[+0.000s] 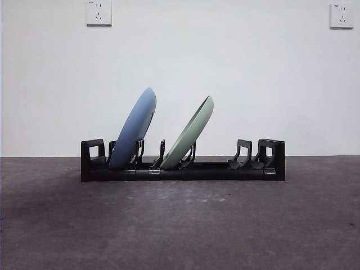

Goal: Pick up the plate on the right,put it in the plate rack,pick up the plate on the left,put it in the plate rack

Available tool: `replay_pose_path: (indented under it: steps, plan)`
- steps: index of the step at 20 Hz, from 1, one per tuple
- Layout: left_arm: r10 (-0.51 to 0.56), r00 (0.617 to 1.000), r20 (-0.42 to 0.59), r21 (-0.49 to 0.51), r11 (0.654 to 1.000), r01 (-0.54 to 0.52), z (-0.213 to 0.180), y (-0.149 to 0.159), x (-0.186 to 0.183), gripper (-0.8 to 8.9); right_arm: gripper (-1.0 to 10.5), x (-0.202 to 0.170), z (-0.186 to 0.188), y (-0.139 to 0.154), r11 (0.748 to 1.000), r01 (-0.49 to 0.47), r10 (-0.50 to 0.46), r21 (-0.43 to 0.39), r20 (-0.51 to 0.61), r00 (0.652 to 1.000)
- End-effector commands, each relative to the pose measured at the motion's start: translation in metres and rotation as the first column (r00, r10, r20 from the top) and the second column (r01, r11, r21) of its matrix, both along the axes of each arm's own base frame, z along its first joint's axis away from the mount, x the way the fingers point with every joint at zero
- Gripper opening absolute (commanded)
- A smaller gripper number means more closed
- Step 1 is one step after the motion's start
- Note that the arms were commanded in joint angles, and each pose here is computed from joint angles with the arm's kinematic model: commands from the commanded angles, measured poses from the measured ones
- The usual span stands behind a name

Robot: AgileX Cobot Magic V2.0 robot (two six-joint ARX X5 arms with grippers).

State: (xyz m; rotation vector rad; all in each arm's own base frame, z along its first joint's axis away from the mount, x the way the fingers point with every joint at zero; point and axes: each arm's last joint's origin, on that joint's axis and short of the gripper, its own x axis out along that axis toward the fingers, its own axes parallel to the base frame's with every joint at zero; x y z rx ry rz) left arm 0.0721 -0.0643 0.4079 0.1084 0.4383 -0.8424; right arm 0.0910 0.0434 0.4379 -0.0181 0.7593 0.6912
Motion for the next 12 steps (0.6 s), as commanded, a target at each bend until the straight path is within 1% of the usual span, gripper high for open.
replay_pose_path:
  steps: [1,3,4,5,7,8,10,12]
  plan:
    - [0.000,1.000,-0.013,0.004,1.000,0.000,-0.002,-0.002,0.002,-0.04,0.0,0.008,-0.006,0.001,0.998,0.034,-0.036,-0.048,-0.043,0.998]
    - [0.000,1.000,-0.021,0.012,1.000,0.001,-0.003,-0.005,0.006,-0.06,0.0,0.017,-0.009,0.004,0.994,0.062,-0.067,-0.088,-0.058,0.996]
    - [0.014,0.999,0.031,0.022,1.000,-0.015,0.000,-0.007,0.009,-0.01,0.0,0.021,-0.010,0.004,0.991,0.075,-0.082,-0.107,-0.062,0.995]
    - [0.030,0.999,0.040,0.022,0.999,-0.031,0.001,-0.009,0.013,-0.01,0.0,0.026,-0.012,0.005,0.986,0.095,-0.104,-0.134,-0.064,0.993]
    - [0.027,0.998,0.051,0.057,0.998,-0.030,0.000,-0.012,0.018,-0.01,0.0,0.036,-0.016,0.007,0.975,0.124,-0.140,-0.184,-0.076,0.987]
    - [0.043,0.997,0.065,0.082,0.995,-0.049,0.000,-0.013,0.021,-0.01,0.0,0.042,-0.018,0.008,0.969,0.136,-0.156,-0.208,-0.083,0.984]
    - [0.095,0.986,0.137,0.131,0.985,-0.113,0.000,-0.015,0.029,-0.01,0.0,0.053,-0.023,0.011,0.955,0.154,-0.184,-0.252,-0.099,0.978]
    - [0.109,0.960,0.258,0.148,0.977,-0.151,0.003,-0.012,0.037,-0.01,0.0,0.064,-0.028,0.014,0.943,0.163,-0.204,-0.290,-0.117,0.972]
